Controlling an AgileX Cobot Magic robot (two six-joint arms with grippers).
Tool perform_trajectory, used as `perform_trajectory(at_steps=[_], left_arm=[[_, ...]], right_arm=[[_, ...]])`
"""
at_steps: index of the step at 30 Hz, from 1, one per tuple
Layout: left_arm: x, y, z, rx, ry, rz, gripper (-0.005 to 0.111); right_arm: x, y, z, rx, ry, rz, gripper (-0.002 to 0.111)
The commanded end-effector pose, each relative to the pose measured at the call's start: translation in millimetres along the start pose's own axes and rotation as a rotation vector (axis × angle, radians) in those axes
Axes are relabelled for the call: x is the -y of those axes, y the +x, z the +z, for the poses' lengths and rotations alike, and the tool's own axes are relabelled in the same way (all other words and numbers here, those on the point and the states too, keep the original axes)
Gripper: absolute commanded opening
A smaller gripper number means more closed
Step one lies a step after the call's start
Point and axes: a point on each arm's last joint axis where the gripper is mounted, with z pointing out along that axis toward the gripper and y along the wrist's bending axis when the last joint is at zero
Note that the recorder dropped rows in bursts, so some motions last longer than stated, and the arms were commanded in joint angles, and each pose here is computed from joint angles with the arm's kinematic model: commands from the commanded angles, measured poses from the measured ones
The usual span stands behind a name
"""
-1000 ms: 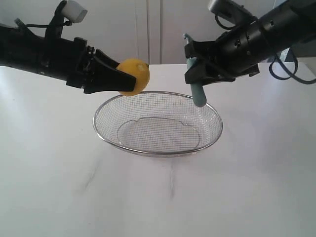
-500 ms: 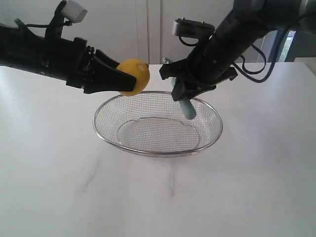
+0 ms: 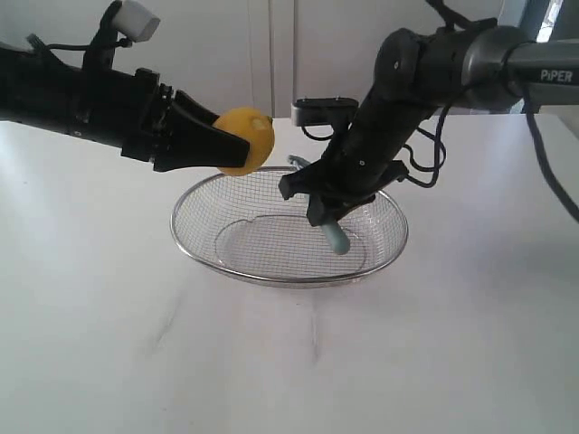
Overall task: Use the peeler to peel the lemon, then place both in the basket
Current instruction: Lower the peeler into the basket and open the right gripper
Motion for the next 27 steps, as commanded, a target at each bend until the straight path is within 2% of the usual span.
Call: perform_trajectory(at_steps=[1,7,22,25,27], left_arm=[[3.5,-5.7,-2.2,0.034,0.023,0.005,0.000],[3.5,-5.7,-2.2,0.034,0.023,0.005,0.000],[3.5,-5.7,-2.2,0.034,0.023,0.005,0.000],[3.5,-5.7,-2.2,0.034,0.023,0.005,0.000],[3.5,-5.7,-2.2,0.034,0.023,0.005,0.000]], right_arm=[[3.6,-2.4,7.1,0.009,0.020,-0.011,0.000],[13.8,1.9,26.2,-0.042,0.070,-0.043,0.000],[13.7,4.4,27.8,-0.068,0.065,-0.009,0.000],[13.6,5.2,27.7,-0.078,0.064,-0.007,0.006],[13.6,5.2,27.7,-0.078,0.064,-0.006,0.018]])
